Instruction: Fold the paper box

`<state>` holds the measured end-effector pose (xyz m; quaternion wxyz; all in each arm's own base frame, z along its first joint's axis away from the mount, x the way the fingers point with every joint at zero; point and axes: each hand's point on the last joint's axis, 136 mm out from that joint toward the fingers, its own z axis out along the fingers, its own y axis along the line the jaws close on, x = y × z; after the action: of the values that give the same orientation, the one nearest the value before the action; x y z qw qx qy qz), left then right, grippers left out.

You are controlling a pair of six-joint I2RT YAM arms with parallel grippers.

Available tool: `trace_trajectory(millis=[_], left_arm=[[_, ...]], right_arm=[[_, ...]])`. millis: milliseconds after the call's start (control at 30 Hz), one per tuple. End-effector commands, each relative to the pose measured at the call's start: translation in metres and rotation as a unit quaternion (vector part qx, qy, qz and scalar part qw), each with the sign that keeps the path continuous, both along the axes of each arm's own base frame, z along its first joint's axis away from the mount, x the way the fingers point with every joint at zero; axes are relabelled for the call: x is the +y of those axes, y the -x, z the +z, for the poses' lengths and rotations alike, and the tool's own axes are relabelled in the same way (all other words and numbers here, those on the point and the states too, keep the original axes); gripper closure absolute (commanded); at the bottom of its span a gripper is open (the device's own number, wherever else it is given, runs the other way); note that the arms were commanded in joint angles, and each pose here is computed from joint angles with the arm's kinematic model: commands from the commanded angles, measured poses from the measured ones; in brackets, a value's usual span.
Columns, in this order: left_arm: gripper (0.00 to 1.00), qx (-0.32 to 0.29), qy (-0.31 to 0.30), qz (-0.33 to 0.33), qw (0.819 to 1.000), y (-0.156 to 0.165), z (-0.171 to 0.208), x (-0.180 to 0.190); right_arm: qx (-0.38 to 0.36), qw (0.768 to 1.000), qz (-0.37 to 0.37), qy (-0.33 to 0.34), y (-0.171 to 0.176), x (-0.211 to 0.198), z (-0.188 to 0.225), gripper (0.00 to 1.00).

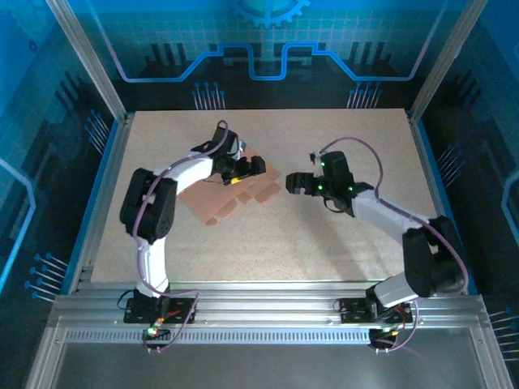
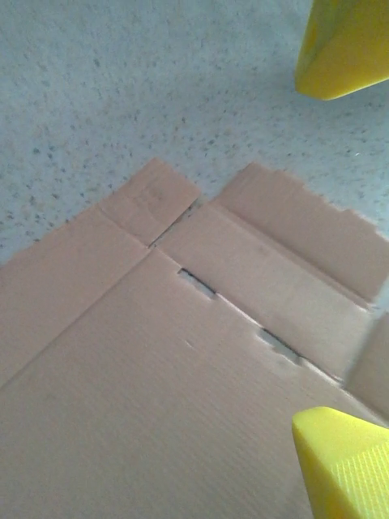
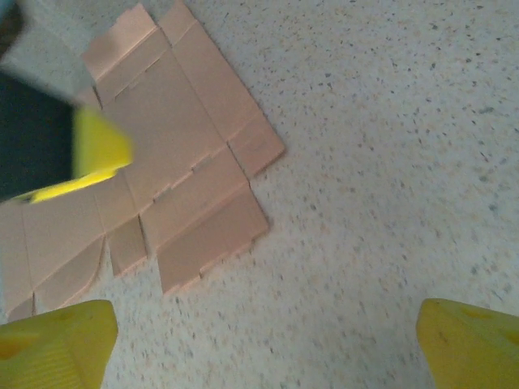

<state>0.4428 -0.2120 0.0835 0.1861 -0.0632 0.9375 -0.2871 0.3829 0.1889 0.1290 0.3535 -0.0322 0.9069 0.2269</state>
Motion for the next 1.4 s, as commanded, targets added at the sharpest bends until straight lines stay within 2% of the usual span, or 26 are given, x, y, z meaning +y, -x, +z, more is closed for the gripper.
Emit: trace_trajectory(millis=[0,167,300,433,500,533,667,867,1067,1300,1367], left_arm=[[0.01,-0.056,-0.032,0.068,0.996,0.013,0.040,0.037],[0.01,-0.020,-0.096,0.191,0.977,0.078,0.009,0.099],[0.03,0.009,-0.105,0.239,0.965,0.124,-0.011,0.123],[0.06,0.038,-0.099,0.253,0.962,0.145,-0.028,0.128],[0.14,0.049,-0.090,0.256,0.961,0.147,-0.035,0.127],[0.18,0.050,-0.086,0.255,0.962,0.145,-0.038,0.126],[0.19,0.052,-0.084,0.258,0.961,0.129,-0.042,0.134],[0.20,0.062,-0.088,0.259,0.960,0.088,-0.051,0.156],[0.19,0.078,-0.088,0.250,0.961,0.034,-0.063,0.168],[0.18,0.096,-0.082,0.219,0.967,-0.021,-0.088,0.155],[0.18,0.088,-0.092,0.209,0.970,-0.034,-0.085,0.153]], right_arm=[[0.012,1.000,0.006,-0.010,-0.030,0.013,0.001,0.11],[0.048,0.998,0.044,-0.018,-0.076,0.060,-0.024,0.38],[0.080,0.994,0.077,-0.003,-0.103,0.106,-0.047,0.53],[0.136,0.986,0.093,-0.002,-0.121,0.140,-0.084,0.58],[0.163,0.983,0.087,-0.007,-0.126,0.147,-0.103,0.58],[0.172,0.982,0.081,-0.008,-0.129,0.149,-0.110,0.59],[0.195,0.980,0.045,0.007,-0.128,0.140,-0.131,0.59],[0.197,0.980,0.015,0.037,-0.107,0.107,-0.126,0.58],[0.211,0.976,-0.004,0.043,-0.066,0.075,-0.118,0.57],[0.236,0.971,-0.007,0.017,-0.001,0.066,-0.116,0.57],[0.241,0.970,-0.012,0.006,0.016,0.066,-0.113,0.57]])
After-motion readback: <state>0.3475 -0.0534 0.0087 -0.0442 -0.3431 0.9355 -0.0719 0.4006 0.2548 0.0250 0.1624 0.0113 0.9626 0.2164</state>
